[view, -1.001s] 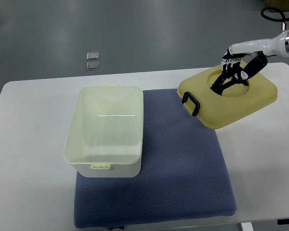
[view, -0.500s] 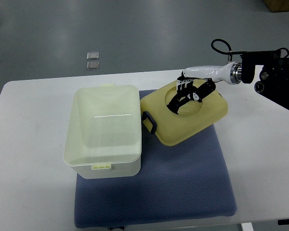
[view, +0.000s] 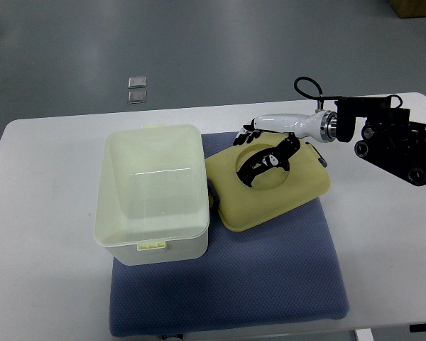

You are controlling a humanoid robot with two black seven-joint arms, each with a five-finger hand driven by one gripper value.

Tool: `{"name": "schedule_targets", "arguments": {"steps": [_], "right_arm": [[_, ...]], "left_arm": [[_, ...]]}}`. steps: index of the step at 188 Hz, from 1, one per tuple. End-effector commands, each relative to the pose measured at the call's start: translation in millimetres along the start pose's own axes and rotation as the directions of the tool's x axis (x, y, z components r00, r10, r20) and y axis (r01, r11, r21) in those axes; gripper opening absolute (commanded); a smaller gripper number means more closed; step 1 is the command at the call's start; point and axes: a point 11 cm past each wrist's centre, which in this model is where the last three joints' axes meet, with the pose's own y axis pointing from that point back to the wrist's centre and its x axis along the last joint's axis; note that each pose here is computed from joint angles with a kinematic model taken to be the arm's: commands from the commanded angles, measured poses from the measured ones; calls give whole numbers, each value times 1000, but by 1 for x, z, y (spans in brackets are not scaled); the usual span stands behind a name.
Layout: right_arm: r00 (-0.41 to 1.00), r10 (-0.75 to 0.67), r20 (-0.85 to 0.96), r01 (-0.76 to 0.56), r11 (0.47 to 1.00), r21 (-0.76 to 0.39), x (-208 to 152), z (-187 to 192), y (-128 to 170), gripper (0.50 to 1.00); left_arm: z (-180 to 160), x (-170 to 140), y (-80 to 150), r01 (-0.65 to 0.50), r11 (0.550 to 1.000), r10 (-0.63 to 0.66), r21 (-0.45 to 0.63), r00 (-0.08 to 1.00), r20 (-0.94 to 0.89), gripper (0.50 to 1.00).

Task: Open white storage box with right hand
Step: 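Lower the lid onto the mat beside the box and release it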

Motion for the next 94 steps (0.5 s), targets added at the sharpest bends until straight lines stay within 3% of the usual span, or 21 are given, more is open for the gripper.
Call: {"name": "schedule_targets", "arguments": {"steps": [1,61,94], "right_arm": [[1000,-19,11,19,1000,-6,-4,3,1,956],[991,-115,62,117,993,-34,-10,15,16,956],[993,-24,114,30,998,-55,24,28,37,956]], "left_arm": [[0,0,0,0,1000,0,0,1000,0,1000],[0,0,0,0,1000,0,0,1000,0,1000],[0,0,0,0,1000,0,0,1000,-1,1000]]}}
